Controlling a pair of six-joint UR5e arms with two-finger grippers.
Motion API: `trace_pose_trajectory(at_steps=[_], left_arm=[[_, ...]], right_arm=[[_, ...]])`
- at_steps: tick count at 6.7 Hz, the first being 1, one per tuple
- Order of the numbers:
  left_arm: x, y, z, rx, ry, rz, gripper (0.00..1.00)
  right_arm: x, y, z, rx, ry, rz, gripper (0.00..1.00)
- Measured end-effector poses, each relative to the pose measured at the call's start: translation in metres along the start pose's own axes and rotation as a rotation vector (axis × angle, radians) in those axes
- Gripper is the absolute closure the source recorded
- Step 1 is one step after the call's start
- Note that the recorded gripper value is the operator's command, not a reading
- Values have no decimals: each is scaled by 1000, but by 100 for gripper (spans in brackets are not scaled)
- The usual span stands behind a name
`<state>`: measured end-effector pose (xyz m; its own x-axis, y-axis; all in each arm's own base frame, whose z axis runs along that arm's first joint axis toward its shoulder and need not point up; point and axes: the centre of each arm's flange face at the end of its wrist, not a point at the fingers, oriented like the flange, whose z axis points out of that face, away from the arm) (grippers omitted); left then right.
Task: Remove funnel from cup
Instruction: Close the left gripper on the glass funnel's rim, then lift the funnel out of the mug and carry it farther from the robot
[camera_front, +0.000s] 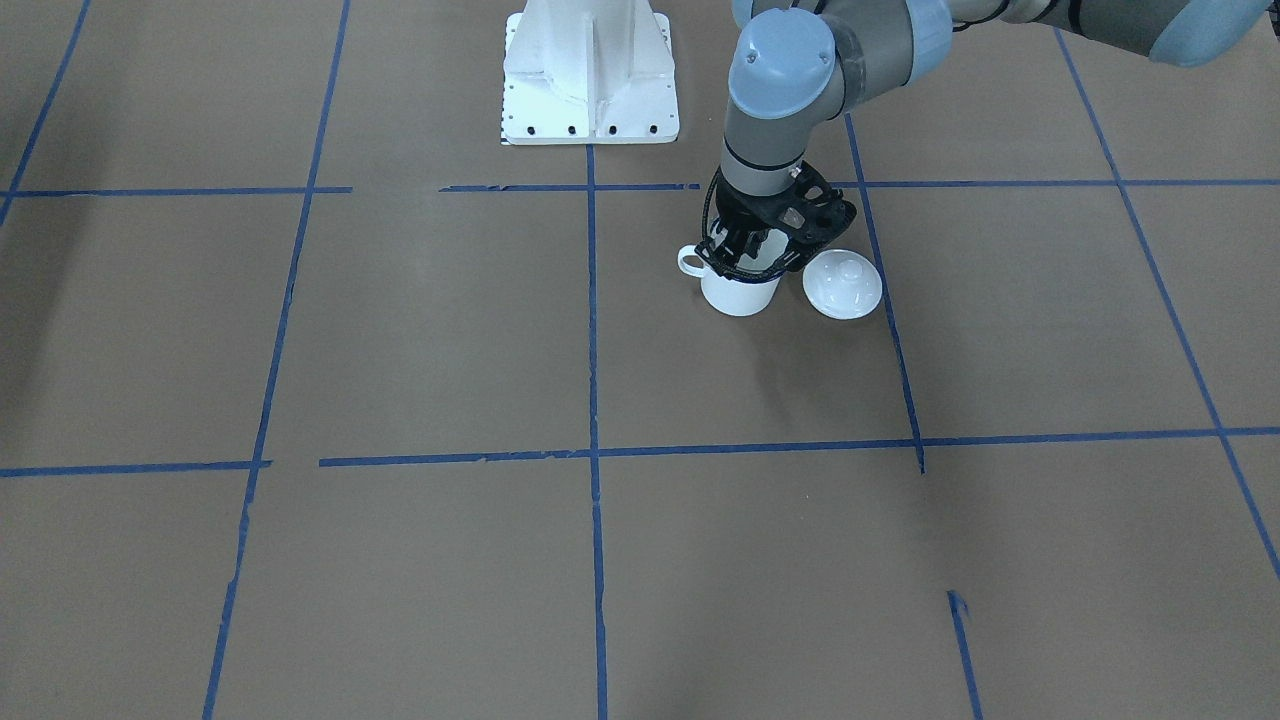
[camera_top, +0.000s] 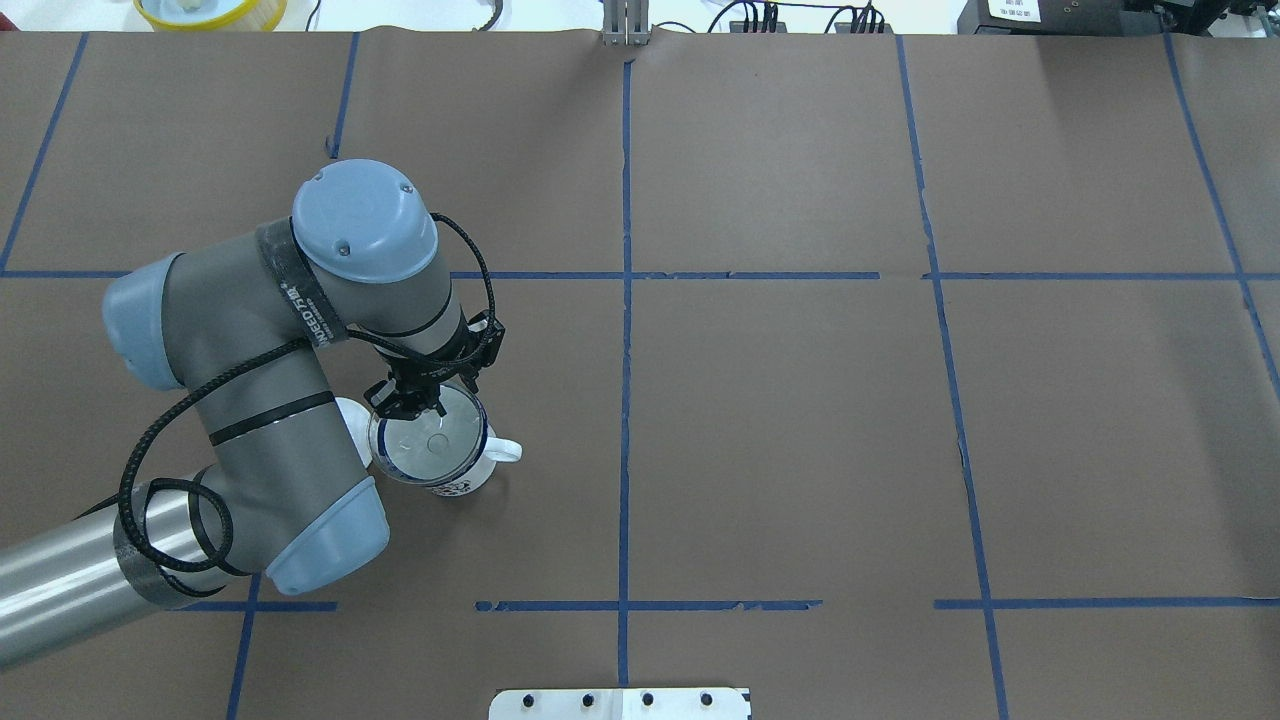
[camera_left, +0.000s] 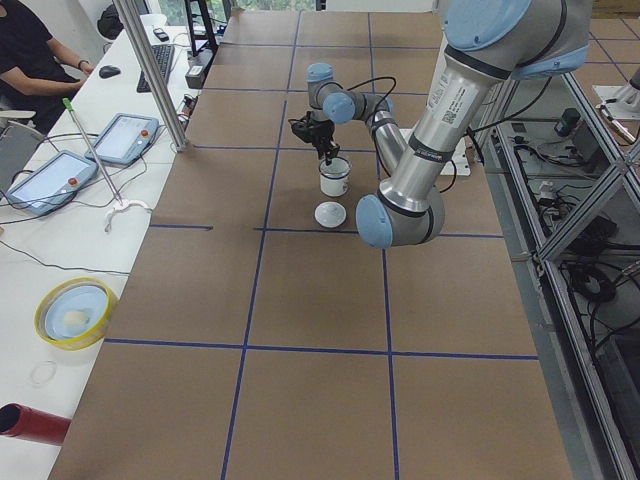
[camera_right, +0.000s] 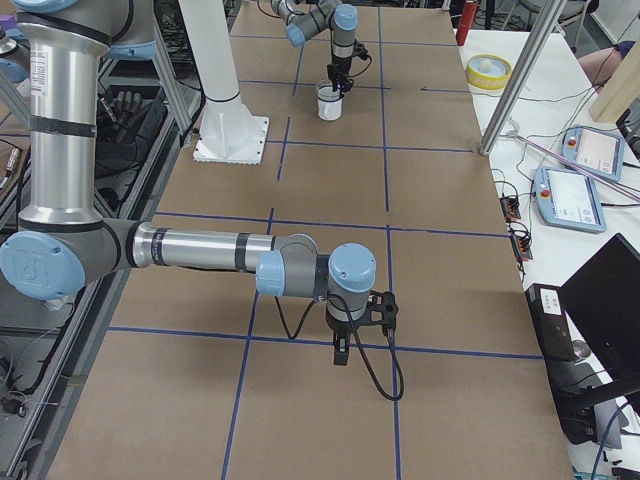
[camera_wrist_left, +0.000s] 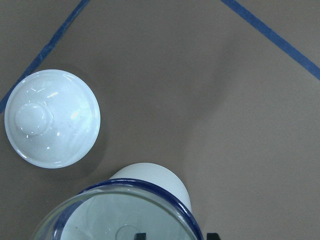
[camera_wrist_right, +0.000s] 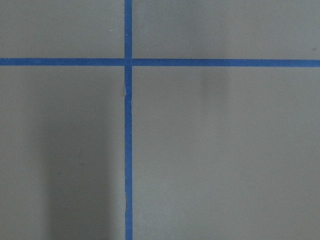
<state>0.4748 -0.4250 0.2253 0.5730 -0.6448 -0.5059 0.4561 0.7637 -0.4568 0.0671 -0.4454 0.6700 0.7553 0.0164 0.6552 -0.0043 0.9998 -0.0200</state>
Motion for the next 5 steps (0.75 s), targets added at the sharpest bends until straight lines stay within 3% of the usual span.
trace_pose_trajectory(at_steps=[3, 5], left_arm=[[3, 5, -10, -6, 20, 9, 100], [11, -9, -66, 34, 102, -9, 100]], right_arm=[[0, 0, 0, 0, 0, 0, 0], [0, 0, 0, 0, 0, 0, 0]])
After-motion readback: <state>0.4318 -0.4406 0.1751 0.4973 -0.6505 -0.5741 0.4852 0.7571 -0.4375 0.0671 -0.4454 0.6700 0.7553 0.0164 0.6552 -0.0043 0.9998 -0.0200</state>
